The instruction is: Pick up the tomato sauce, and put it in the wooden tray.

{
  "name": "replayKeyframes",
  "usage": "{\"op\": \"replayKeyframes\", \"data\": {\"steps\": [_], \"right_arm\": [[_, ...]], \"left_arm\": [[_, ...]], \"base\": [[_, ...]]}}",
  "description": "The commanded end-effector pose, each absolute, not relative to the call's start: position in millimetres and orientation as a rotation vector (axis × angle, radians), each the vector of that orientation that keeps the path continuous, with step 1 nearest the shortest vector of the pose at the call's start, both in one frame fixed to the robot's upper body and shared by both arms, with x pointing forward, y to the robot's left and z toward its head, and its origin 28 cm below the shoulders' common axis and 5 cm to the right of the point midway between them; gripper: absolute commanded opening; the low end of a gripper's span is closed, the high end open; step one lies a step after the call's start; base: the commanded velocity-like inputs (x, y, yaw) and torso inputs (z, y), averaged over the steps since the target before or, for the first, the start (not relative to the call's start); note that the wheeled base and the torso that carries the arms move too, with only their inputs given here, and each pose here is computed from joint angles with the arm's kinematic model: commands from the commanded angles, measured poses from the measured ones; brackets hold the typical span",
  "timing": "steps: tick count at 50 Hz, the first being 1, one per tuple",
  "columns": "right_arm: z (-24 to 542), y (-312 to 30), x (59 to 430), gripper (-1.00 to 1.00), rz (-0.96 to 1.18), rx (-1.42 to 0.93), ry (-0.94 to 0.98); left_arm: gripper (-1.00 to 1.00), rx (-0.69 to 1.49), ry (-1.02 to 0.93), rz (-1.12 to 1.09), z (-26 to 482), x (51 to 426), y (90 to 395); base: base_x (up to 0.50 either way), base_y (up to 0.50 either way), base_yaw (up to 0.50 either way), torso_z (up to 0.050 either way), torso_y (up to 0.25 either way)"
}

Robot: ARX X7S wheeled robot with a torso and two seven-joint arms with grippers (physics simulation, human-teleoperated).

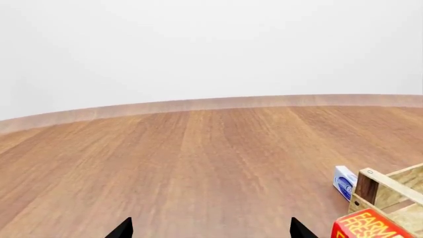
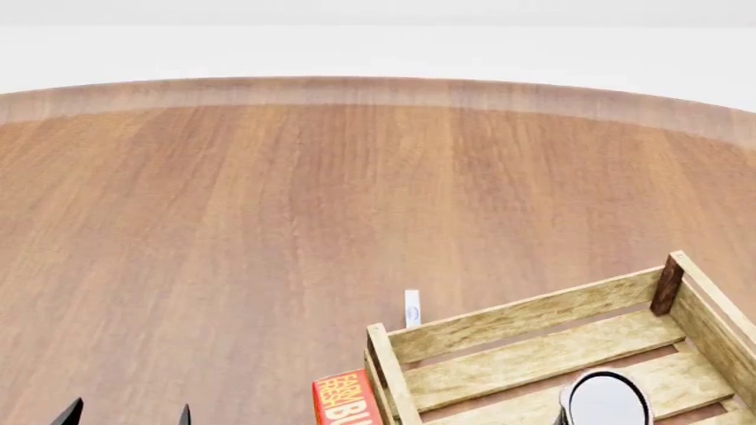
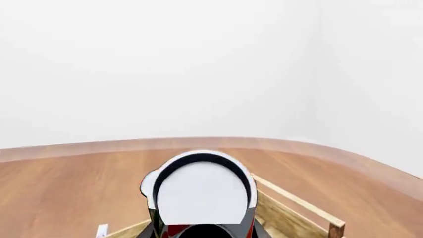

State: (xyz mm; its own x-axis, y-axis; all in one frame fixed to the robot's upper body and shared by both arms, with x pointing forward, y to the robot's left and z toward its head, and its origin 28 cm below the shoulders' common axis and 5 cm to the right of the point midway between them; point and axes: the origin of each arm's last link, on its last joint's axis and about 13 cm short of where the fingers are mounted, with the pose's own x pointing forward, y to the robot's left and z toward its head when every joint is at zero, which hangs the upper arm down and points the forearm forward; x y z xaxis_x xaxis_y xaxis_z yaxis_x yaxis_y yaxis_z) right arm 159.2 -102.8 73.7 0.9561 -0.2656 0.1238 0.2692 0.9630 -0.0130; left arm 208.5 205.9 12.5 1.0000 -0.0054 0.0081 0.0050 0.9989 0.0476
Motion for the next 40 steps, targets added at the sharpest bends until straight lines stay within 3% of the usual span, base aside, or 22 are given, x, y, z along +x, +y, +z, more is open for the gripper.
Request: {"op": "replayKeyframes", "data": {"steps": [1,24,40], "right_arm": [[74,-110,187,-1.00,-0.318,-0.078,-0.084],[78,-121,235,-1.00,-0.355,-0.084,-0.008],[63,-132,287,-1.00,-0.371,-0.089,0.094]], "left_arm": [[1.00,0.028,-0.017,-0.022,13,208,205],[1.00,0.028,-0.016,-0.022,13,208,206],[1.00,0.028,-0.017,-0.022,13,208,205]], "base": [[0.00,0.00,0.00,0.000,0.000],[0.00,0.00,0.00,0.000,0.000],[0.00,0.00,0.00,0.000,0.000]]}}
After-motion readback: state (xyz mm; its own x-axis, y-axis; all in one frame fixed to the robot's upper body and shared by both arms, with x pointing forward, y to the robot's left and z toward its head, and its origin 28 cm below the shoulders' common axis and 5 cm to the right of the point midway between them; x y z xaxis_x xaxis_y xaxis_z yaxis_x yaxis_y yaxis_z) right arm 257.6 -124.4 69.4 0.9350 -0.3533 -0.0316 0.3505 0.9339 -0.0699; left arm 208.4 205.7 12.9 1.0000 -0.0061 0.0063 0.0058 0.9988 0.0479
